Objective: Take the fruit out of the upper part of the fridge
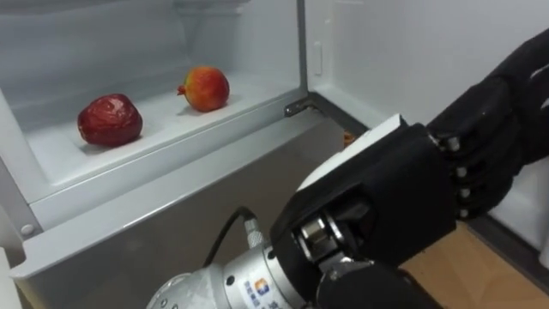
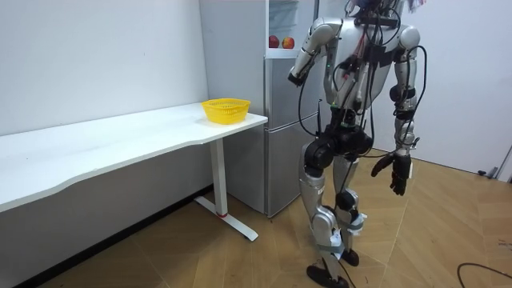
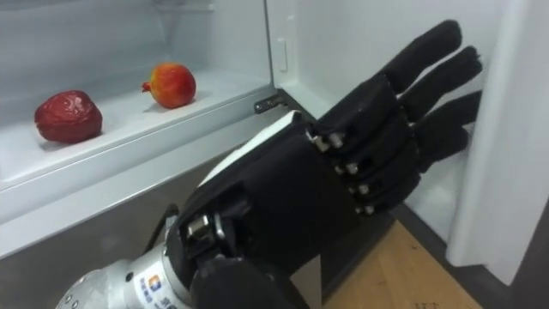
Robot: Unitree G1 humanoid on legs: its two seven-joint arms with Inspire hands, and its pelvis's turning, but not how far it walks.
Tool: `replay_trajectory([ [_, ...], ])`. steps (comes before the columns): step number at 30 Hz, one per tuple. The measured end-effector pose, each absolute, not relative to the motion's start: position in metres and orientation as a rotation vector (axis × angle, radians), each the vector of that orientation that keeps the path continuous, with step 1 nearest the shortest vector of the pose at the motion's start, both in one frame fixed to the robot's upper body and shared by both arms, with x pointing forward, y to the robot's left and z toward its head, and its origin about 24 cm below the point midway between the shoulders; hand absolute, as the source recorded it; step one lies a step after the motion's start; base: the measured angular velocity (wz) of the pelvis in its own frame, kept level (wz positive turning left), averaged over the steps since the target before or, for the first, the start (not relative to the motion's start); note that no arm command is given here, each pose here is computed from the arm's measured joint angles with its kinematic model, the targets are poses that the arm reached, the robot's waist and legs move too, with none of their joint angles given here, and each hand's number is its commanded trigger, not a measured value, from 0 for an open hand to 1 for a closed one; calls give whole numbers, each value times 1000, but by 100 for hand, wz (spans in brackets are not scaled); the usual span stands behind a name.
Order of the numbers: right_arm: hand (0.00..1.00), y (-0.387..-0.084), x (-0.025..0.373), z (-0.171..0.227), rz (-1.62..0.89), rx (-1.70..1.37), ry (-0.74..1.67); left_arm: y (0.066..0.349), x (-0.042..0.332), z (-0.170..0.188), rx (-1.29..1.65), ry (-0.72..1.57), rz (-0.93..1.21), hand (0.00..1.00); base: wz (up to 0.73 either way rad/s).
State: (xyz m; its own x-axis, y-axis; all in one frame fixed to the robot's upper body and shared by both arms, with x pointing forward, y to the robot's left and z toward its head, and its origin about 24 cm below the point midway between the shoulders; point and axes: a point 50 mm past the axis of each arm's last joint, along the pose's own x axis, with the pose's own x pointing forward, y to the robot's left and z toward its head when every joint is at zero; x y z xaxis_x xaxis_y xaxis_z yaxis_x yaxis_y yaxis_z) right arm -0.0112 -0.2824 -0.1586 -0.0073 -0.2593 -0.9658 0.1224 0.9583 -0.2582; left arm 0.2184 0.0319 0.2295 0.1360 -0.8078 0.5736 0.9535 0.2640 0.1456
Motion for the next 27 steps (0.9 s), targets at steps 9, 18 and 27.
replay_trajectory([
  [9,0,-283,-10,-159,-289,-126,1560,31,224,227,-279,-602,-1274,0,-7],
  [18,0,-285,-11,-158,-289,-125,1578,31,232,221,-283,-560,-1247,0,-4],
  [27,0,-285,-11,-158,-295,-121,1587,31,242,212,-288,-501,-1215,0,0],
])
